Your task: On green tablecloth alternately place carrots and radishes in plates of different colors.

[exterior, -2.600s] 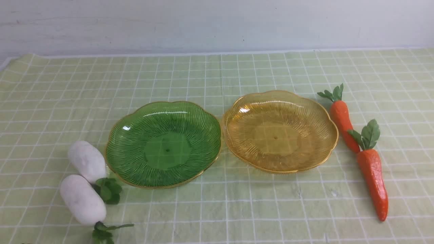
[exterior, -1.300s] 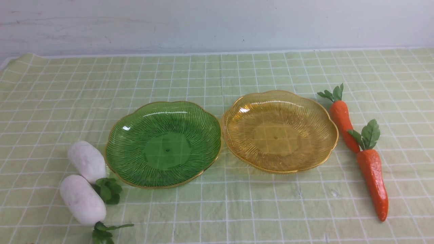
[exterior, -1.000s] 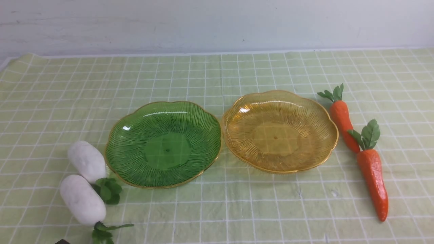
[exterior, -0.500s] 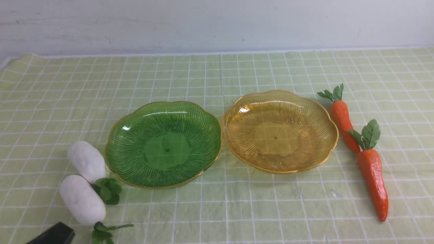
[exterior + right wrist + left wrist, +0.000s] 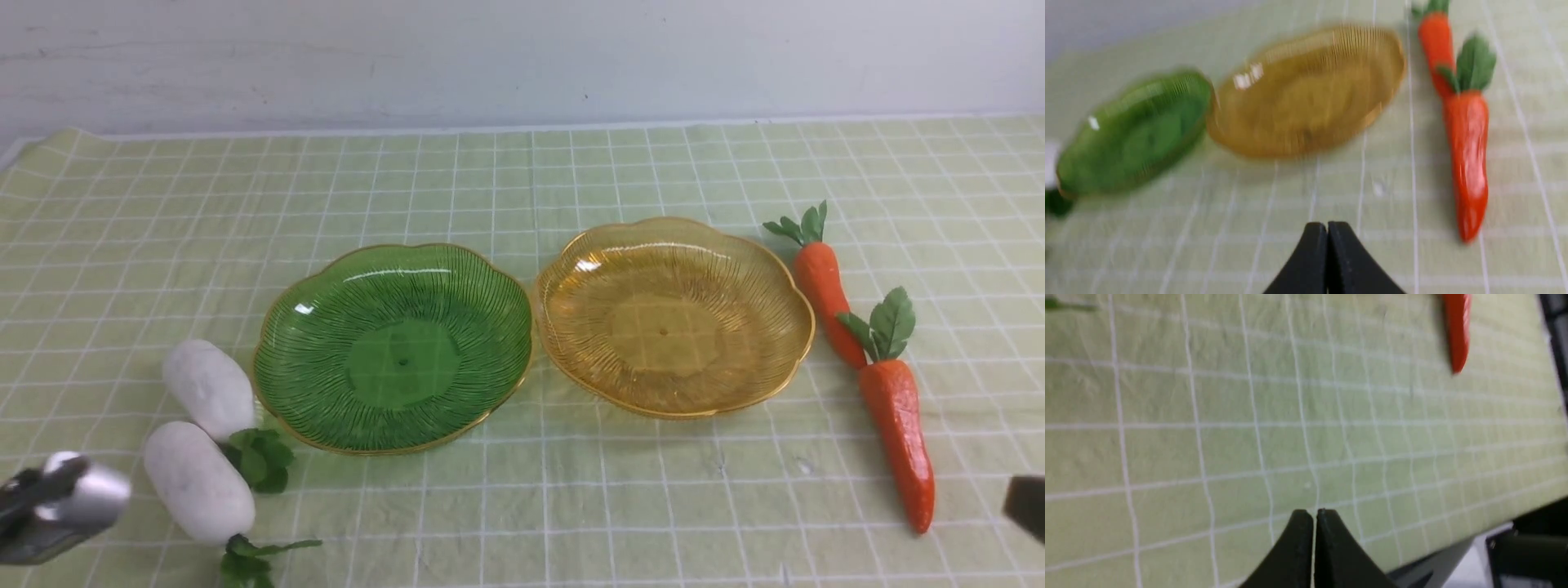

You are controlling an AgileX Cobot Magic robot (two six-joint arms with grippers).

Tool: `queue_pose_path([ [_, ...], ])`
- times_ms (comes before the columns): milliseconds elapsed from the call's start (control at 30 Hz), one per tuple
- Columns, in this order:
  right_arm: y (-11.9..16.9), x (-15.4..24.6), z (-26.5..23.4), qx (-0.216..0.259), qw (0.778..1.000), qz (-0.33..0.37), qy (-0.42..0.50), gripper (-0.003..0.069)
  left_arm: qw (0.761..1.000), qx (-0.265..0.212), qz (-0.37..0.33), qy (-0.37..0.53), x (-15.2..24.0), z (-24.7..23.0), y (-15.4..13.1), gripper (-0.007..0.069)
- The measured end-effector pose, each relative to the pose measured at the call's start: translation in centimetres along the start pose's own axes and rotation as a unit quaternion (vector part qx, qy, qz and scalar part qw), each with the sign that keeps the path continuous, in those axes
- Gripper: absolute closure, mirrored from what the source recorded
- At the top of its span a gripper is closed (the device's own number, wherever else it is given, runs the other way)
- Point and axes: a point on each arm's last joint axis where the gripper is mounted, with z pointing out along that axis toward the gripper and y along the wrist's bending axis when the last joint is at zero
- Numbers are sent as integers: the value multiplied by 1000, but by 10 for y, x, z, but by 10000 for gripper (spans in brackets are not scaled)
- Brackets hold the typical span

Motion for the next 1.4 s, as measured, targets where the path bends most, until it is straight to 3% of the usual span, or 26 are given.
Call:
queue_pose_path([
  [133,-10,-20,32,19,995,7,97,670,999,-6,16,48,-9,7,2,633],
  [567,-33,-85,107,48,984,1,170,658,996,-24,35,74,-18,18,10,632],
  [667,-40,-98,118,65,980,-46,181,637,996,-26,36,72,-18,18,11,632],
  [933,-46,-101,141,85,972,-92,199,510,997,-28,36,67,-19,18,11,629],
  [1167,-59,-92,172,95,968,-90,212,287,997,-35,39,55,-21,18,12,627],
  [1400,-68,-79,195,95,961,-82,248,239,997,-35,39,56,-21,18,12,622],
])
